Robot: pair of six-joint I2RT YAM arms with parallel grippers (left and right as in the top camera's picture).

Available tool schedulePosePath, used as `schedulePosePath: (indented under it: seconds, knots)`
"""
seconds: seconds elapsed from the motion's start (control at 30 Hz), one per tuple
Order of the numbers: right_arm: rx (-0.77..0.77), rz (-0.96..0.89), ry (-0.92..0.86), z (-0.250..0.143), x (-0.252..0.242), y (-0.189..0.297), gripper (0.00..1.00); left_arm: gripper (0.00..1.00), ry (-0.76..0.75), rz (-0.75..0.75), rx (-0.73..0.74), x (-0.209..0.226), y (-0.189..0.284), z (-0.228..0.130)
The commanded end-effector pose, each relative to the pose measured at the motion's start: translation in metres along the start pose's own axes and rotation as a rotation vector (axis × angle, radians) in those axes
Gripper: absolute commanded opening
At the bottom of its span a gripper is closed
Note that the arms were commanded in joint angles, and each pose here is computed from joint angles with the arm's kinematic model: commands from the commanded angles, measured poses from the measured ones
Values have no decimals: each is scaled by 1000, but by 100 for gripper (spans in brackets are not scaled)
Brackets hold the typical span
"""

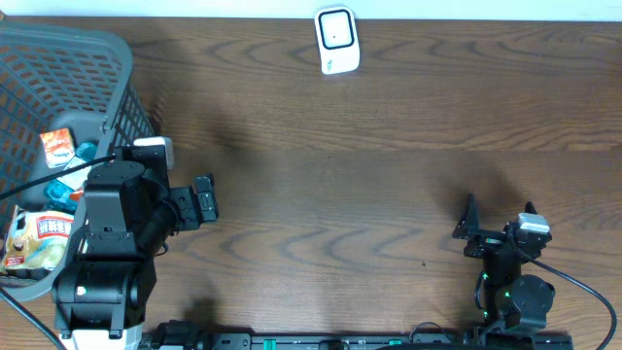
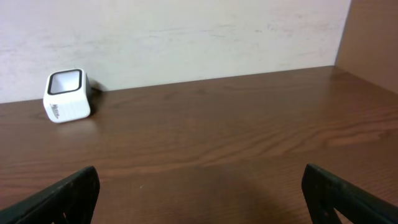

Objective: Scan the item barcode
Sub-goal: 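Move the left gripper over the basket and reach down inside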

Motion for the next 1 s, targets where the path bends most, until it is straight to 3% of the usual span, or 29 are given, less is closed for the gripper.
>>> schedulePosePath:
  seconds: [0.0,0.97]
  knots:
    - [0,-3,16,-1,-1,0,99,99,10,-11,-26,-3,8,8]
    - [0,-3,16,-1,-1,0,99,99,13,66,21,-5,4,30]
Point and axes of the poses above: each gripper's point midway between its finger pads, its own y axis back along the fingers, its own x axis along the line the jaws close on, z = x × y, the point moved 10 cm from there along y, back along the fingers, and after that the axes turned 10 degrees about y, right-handed, at the moved point
